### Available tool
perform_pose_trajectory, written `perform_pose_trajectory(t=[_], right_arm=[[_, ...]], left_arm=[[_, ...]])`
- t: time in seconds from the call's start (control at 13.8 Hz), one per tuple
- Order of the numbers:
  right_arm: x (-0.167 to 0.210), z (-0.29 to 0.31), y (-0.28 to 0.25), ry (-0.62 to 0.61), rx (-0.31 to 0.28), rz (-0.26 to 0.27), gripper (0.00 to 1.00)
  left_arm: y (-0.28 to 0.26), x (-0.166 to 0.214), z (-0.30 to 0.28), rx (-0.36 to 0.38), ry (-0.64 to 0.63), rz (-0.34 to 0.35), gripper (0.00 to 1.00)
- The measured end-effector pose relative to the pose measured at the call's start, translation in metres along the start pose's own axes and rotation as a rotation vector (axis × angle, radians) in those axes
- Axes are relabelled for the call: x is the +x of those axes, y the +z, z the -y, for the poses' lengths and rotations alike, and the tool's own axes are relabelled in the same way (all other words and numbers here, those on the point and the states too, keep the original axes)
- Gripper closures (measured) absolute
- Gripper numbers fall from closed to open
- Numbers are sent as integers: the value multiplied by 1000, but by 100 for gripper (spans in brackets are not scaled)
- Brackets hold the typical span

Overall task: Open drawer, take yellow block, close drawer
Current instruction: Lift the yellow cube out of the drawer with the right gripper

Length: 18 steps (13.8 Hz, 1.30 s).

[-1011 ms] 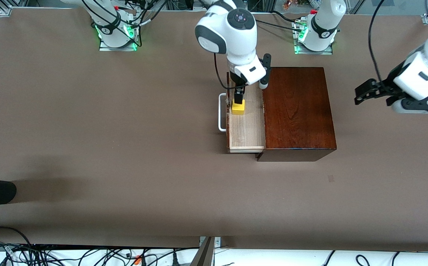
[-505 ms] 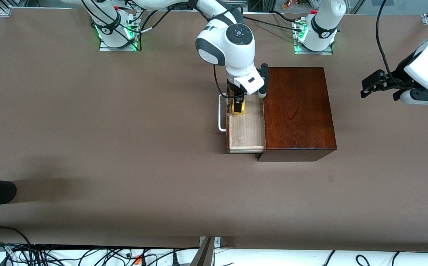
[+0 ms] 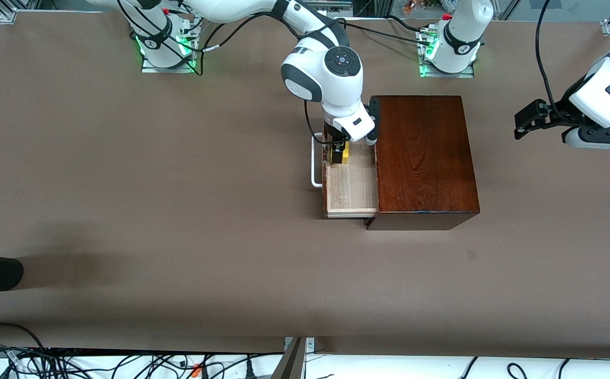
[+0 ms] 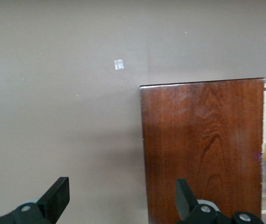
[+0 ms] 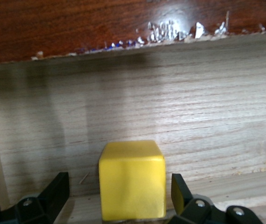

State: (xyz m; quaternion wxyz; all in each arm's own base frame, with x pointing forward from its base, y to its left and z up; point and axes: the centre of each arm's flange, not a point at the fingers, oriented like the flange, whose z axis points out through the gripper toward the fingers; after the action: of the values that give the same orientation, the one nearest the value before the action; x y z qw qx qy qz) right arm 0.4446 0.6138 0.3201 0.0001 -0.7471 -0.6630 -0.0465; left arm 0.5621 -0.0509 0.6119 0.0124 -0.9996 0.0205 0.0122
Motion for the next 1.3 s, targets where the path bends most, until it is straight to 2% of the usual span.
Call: perform_pose_trajectory(t=[0.22,0.29,0.58,0.79,0.87,1.08,1.3], right_arm=[[1,1,0,-7,-8,3,39],[1,1,-1,-11,-12,3,45],[3,-2,-14,-6,-14,15,45],[2,-14,-78,41,-11,55,45],[-2,-21,-110,66,-21,53,45],[-40,-49,-201,191,-54,39,45],[-111,-104,-239,365,-70,116,45]], left_arm=[[0,0,2,15,-1,0,0],[0,0,3,15,-2,0,0],[0,0,4,15,-3,0,0],[-1,0,4,15,-4,-2,0],[-1,0,4,15,-4,-2,0],[-2,0,3,15,-3,-4,0],[-3,0,2,15,0,-6,0]])
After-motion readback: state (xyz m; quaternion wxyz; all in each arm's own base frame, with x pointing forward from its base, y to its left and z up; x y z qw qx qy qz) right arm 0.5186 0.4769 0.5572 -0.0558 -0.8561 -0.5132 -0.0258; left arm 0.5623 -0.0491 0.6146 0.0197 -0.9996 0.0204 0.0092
